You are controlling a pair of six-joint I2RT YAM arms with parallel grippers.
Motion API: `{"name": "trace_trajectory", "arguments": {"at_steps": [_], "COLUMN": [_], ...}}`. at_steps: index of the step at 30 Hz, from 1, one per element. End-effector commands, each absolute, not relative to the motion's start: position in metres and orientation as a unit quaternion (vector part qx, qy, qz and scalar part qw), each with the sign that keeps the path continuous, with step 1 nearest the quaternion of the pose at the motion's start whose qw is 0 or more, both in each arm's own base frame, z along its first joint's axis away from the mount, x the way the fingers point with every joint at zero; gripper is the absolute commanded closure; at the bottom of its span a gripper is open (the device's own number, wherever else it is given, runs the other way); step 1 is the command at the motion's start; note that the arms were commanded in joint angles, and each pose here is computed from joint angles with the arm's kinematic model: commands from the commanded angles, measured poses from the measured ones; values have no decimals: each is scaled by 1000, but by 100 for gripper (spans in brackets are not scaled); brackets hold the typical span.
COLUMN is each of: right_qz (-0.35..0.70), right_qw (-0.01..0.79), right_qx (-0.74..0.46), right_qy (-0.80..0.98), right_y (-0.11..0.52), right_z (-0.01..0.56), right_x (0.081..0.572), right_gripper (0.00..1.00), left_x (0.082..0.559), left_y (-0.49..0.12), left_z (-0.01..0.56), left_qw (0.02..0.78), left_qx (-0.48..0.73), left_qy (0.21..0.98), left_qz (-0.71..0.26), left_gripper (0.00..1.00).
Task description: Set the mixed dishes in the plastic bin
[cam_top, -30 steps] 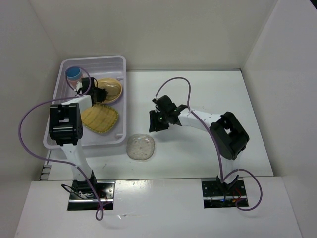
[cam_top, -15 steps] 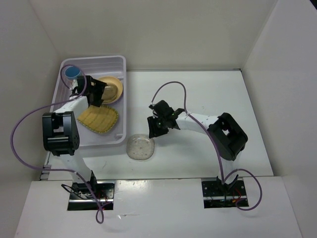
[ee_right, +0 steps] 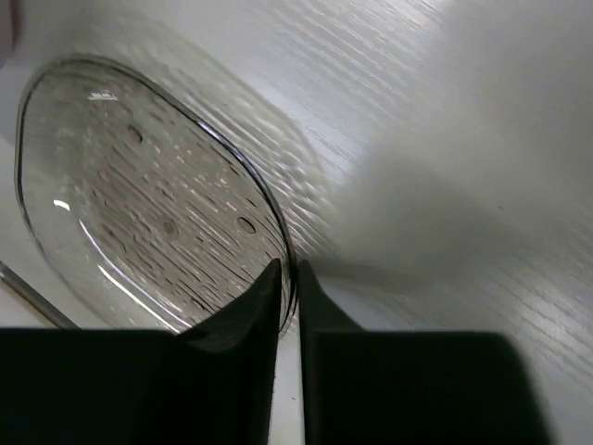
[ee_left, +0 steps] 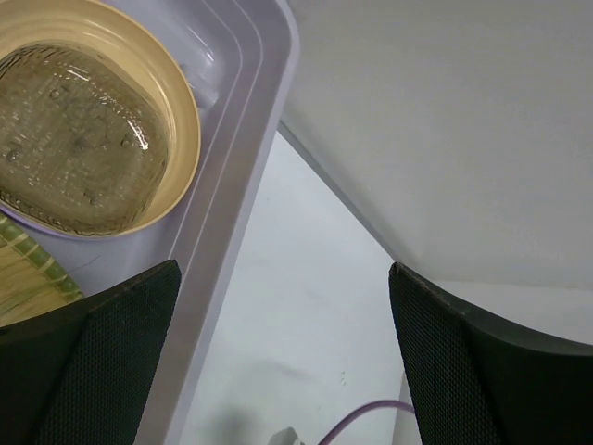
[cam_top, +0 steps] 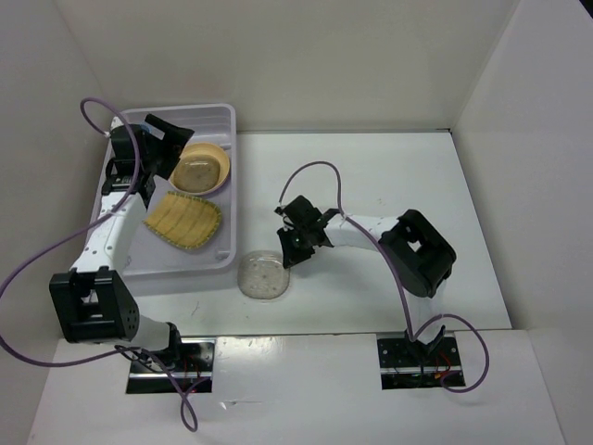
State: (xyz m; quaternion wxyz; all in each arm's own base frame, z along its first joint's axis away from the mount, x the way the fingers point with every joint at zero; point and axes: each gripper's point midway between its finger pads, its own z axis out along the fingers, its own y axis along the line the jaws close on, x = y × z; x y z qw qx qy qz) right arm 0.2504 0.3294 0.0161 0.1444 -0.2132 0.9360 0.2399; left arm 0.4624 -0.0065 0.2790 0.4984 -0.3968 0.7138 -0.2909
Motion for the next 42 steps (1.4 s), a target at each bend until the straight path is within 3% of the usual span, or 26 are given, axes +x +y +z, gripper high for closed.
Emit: {"name": "trace_trajectory", "arguments": {"at_steps": [1, 2, 3, 11, 15, 19, 22, 30, 42], "right_qz": [240, 237, 237, 186, 188, 207, 221, 274, 306], "right_qw": [144, 139, 139, 172, 200, 263, 326, 402, 428], "right_qx": [-232, -232, -232, -212, -161, -110, -106, -106, -118], "right_qy": [932, 933, 933, 944, 948, 936, 913, 867, 842], "right_y": [339, 338, 338, 307, 267, 233, 236, 252, 278], "right_z": [8, 3, 3, 20, 43, 91, 147, 237, 268], "right_x": [250, 249, 249, 274, 301, 340, 360, 374, 371], "right_gripper": [86, 99, 100, 100, 100, 100, 100, 100, 100], "left_x": [443, 439, 433, 411, 404, 388, 380, 377, 356], "left_y": [-14, -17, -19, -31, -63, -100, -124, -175, -200], "left_z": [309, 311, 305, 317, 316, 306, 297, 276, 253], "left_qw": [528, 530, 525, 549, 549, 485, 439, 396, 332], "left_qx": [-328, -320, -313, -224, -73, 60, 113, 202, 270], "left_qy": [729, 731, 737, 750, 773, 782, 772, 749, 720], "left_qz": [-286, -289, -289, -293, -310, -387, -446, -491, -546], "left_gripper": [1, 1, 1, 1, 1, 1, 1, 1, 2]}}
